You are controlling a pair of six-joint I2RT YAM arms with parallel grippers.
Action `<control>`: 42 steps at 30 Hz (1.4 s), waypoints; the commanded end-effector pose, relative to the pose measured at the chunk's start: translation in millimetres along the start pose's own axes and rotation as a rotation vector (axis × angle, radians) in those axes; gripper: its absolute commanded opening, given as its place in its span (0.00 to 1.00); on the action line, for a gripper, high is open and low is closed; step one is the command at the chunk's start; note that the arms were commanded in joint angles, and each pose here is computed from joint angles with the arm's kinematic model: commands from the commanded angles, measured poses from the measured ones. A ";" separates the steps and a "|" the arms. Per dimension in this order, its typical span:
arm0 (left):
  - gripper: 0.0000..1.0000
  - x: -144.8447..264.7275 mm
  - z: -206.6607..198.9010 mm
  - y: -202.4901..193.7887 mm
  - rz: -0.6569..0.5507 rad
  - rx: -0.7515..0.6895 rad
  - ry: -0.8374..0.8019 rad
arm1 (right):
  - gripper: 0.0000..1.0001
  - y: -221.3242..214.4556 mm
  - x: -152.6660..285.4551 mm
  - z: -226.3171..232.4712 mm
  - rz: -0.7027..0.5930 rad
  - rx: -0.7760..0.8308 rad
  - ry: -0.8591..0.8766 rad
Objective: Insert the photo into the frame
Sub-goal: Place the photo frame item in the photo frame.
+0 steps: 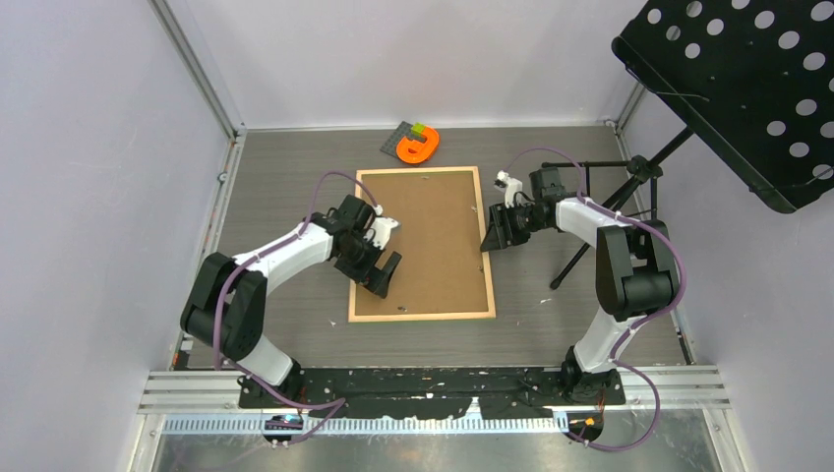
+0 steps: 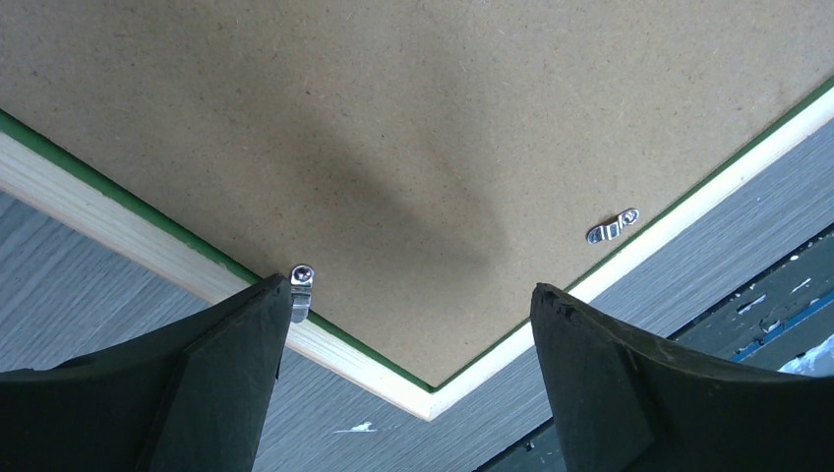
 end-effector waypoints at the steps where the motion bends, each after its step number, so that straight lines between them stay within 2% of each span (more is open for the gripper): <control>1: 0.93 -0.1 -0.1 7.0 -0.012 -0.012 -0.011 | 0.56 10.5 6.5 2.3 -0.043 0.044 0.002; 30: 0.93 16.2 -20.9 1.7 -0.014 -0.003 -0.100 | 0.56 10.3 6.9 -2.3 -0.044 0.031 -0.007; 42: 0.93 30.9 -19.7 11.6 -0.080 -0.037 -0.066 | 0.56 10.1 7.4 -3.2 -0.046 0.028 -0.006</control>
Point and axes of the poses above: each gripper's point midway between its finger pads, its own x axis back along the fingers, its own z axis along the line the jaws close on, y = z × x, the point moved 1 cm from there along x, back along the fingers, and after that the axes turned 3 degrees about -x, right-handed, at the moved point
